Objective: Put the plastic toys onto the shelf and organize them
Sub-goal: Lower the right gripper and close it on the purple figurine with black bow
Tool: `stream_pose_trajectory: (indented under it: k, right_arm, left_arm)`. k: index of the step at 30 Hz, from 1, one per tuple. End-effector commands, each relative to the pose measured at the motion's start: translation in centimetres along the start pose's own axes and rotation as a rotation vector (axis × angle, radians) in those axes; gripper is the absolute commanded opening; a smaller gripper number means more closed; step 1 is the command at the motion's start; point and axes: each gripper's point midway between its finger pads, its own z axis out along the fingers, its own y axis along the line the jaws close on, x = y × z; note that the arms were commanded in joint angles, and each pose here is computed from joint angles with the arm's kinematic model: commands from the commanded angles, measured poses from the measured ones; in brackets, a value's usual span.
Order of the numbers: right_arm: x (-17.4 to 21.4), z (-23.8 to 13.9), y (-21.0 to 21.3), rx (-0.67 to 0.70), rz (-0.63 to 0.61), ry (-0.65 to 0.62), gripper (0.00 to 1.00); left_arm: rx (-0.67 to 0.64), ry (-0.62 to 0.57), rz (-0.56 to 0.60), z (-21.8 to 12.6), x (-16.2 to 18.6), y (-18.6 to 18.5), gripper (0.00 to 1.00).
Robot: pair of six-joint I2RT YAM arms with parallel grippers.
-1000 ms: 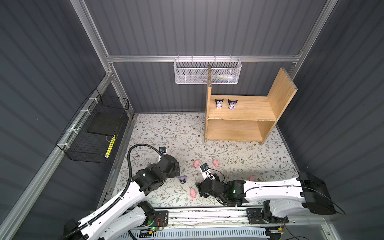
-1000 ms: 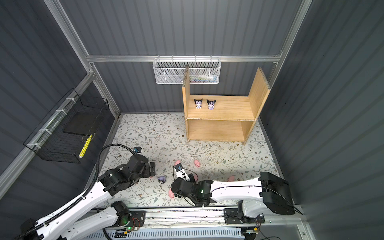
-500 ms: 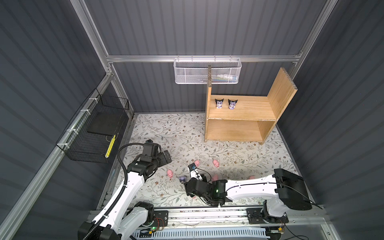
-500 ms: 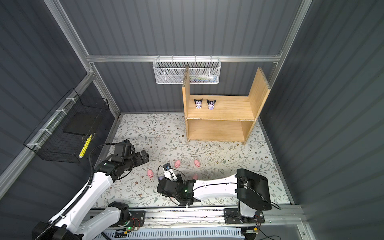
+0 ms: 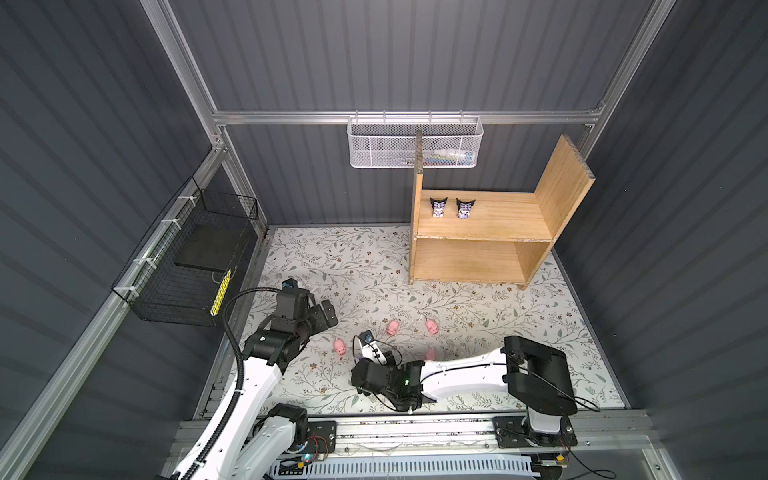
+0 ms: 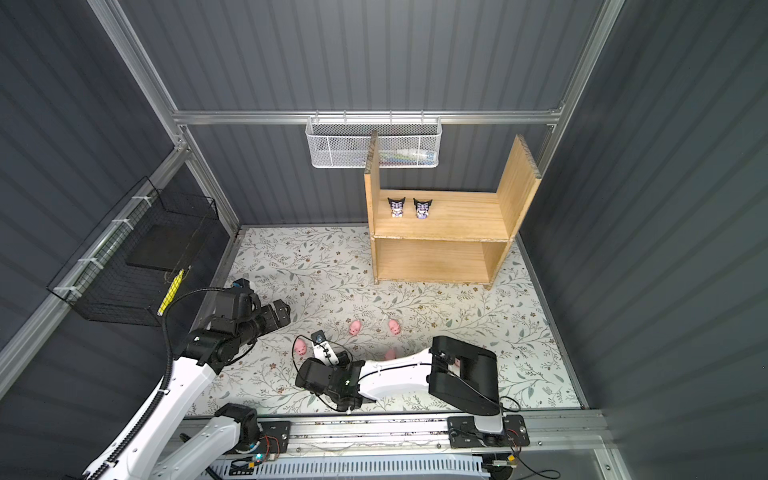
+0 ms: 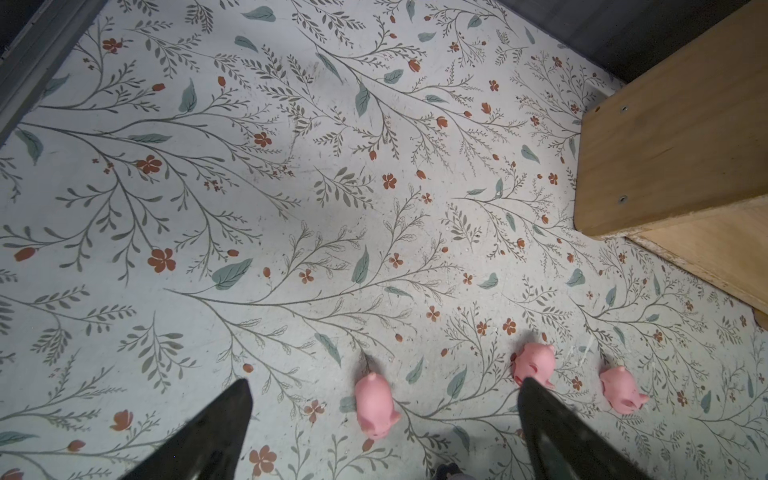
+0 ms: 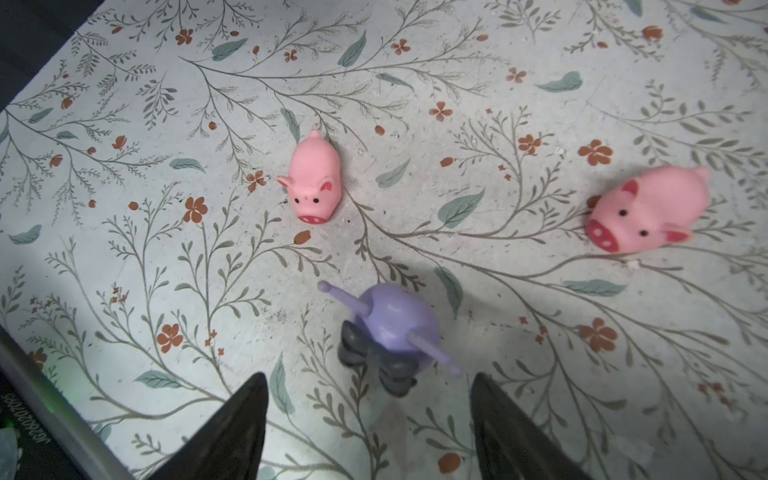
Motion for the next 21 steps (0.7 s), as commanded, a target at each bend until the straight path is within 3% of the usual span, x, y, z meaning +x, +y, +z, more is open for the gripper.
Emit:
stream_pose_trajectory:
  k: [1,21]
  right_arm:
    - [-0.1,0.7,0.1,0.009,0.005,0.009,0.73]
    - [0.5,4.5,-1.6,0.056,0.002,0.05,0.68]
  left_arm:
    - [-0.001,-0.027,0.015,-1.2,-1.0,-0.1,1.0]
    - [0.021,-0.045,0.023,-1.3,-1.2,-0.4,0.99]
